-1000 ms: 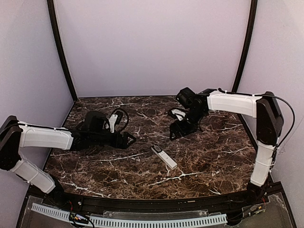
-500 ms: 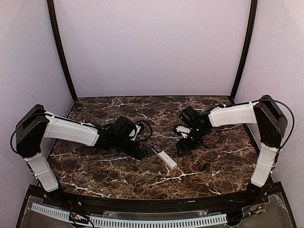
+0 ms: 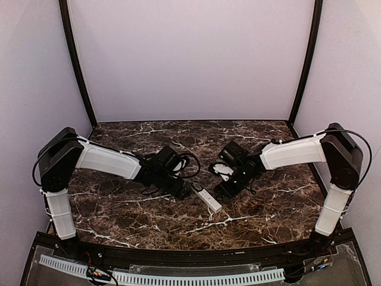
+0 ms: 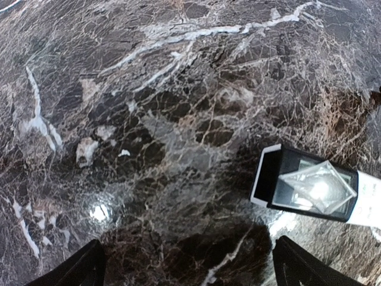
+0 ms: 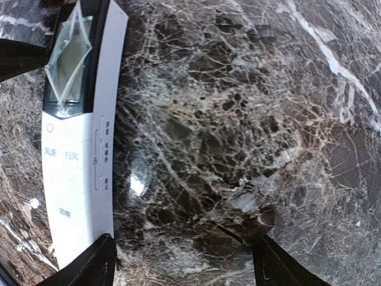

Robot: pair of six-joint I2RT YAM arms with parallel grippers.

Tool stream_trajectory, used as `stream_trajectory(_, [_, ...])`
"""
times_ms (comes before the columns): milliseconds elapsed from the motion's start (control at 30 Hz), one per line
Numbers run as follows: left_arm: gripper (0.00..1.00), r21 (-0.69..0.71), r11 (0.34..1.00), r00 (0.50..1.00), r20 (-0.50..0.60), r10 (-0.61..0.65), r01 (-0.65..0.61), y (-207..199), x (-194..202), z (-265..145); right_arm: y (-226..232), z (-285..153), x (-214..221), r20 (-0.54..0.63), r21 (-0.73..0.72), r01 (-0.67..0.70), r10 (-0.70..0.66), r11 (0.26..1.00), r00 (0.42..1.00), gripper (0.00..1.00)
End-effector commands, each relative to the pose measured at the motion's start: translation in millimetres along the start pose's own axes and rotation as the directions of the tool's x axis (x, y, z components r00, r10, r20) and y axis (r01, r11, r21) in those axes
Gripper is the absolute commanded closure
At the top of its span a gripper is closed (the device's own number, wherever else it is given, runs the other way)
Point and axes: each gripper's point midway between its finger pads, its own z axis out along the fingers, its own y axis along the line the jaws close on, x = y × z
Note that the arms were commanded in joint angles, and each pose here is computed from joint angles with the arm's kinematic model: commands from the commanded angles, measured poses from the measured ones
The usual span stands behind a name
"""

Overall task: Load the batteries into the remote control
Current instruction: Adjust the remote control at the center of the board.

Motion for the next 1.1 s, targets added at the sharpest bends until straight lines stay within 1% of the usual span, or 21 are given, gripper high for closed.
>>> stream_trajectory(0, [0.01,0.011,1.000,1.000,-0.003,0.019,-0.019,-5.8,-2.7,8.0,23.3,14.3,31.3,-0.084,-0.073,-0.018,0.012,0.997,0.996,0.21])
stream_trajectory(200, [0.01,0.034,0.999,1.000,0.031,0.000,-0.001,-10.2,-16.9,12.8,49.2,23.2,32.2,-0.092,-0.133,-0.009,-0.003,0.991,0.996,0.21])
stream_trajectory(433, [0.01,0.060,0.998,0.999,0.031,-0.016,0.014,-11.1,-18.0,16.7,67.7,26.5,25.1,-0.078,-0.177,-0.003,-0.011,0.984,0.997,0.20])
stream_trajectory(567, [0.01,0.080,0.996,0.999,0.026,-0.041,0.039,-8.6,-17.5,17.6,74.8,27.9,22.2,-0.067,-0.210,-0.009,-0.005,0.978,0.998,0.20])
stream_trajectory(700, [0.01,0.099,0.993,0.997,0.035,-0.071,0.067,-3.6,-21.5,11.6,69.6,22.3,21.8,-0.054,-0.195,-0.020,0.010,0.981,0.998,0.19])
stream_trajectory(767, [0.01,0.114,0.990,0.995,0.047,-0.087,0.082,0.9,-26.5,4.0,64.3,11.6,16.2,-0.021,-0.189,-0.027,0.023,0.982,1.000,0.19])
stream_trajectory(900, [0.01,0.153,0.978,0.982,0.101,-0.157,0.140,21.3,-46.1,-23.8,47.8,-29.0,-10.1,0.119,-0.189,-0.026,0.049,0.982,0.992,0.16])
stream_trajectory(967, [0.01,0.155,0.975,0.974,0.138,-0.182,0.161,35.7,-57.1,-42.5,36.5,-54.2,-25.6,0.207,-0.207,-0.035,0.079,0.978,0.975,0.14])
stream_trajectory(1033, [0.01,0.120,0.978,0.966,0.177,-0.188,0.169,53.6,-65.9,-61.9,17.9,-78.4,-38.9,0.291,-0.227,-0.061,0.128,0.972,0.948,0.12])
stream_trajectory(1067, [0.01,0.105,0.979,0.960,0.204,-0.194,0.175,63.0,-71.4,-75.7,7.9,-90.3,-44.5,0.332,-0.235,-0.074,0.152,0.969,0.931,0.07])
